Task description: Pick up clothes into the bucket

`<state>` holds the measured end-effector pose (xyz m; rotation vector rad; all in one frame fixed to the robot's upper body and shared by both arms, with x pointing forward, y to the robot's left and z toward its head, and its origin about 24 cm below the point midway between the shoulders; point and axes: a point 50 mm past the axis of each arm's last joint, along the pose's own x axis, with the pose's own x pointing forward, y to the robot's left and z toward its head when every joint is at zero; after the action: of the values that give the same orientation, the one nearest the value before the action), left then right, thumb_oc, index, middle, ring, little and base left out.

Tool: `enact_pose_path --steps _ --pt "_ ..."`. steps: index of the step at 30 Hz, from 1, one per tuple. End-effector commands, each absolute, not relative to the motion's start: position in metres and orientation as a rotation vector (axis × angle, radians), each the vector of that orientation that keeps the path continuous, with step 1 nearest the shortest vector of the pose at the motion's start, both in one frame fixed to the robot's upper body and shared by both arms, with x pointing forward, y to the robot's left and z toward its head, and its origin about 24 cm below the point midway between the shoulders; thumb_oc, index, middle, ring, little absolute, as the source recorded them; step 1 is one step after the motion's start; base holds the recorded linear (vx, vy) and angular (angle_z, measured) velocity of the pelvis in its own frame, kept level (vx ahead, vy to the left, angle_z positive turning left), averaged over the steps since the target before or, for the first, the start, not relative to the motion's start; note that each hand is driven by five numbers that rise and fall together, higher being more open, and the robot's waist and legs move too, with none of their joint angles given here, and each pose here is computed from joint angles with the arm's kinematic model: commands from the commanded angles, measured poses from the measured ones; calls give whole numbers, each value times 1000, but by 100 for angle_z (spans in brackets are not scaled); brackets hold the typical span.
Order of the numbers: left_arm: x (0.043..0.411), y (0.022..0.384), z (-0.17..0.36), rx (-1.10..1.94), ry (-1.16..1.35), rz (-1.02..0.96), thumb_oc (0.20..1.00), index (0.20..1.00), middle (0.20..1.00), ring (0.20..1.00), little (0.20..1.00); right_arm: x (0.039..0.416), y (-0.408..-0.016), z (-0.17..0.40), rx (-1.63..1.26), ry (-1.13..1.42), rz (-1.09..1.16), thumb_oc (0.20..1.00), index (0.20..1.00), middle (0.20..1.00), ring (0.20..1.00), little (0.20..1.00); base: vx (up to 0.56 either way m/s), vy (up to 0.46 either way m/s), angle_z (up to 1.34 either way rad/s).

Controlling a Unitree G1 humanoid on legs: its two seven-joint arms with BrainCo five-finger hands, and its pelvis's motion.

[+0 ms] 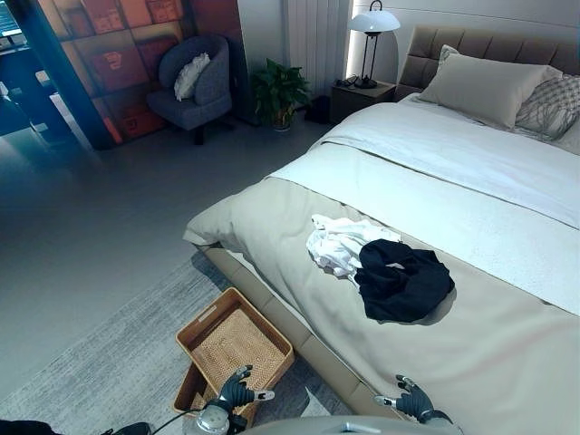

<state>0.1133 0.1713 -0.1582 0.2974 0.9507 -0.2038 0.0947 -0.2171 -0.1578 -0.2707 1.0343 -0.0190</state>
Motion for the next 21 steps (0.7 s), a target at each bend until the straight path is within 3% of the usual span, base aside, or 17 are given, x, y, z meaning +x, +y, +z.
enact_pose_path --steps 1,14,21 --pt "114 169 -160 331 969 -247 1000 1000 1000 1000 1000 121 -205 -154 -293 983 31 1000 1000 1000 1000 1000 0 0 0" --pt "116 170 -160 329 965 -212 1000 1000 1000 1000 1000 145 -210 -144 -222 897 -80 1000 1000 1000 1000 1000 0 0 0" --pt "129 174 -154 368 900 -169 1000 1000 1000 1000 1000 199 -217 -114 -300 685 -143 1000 1000 1000 1000 1000 -12 0 4"
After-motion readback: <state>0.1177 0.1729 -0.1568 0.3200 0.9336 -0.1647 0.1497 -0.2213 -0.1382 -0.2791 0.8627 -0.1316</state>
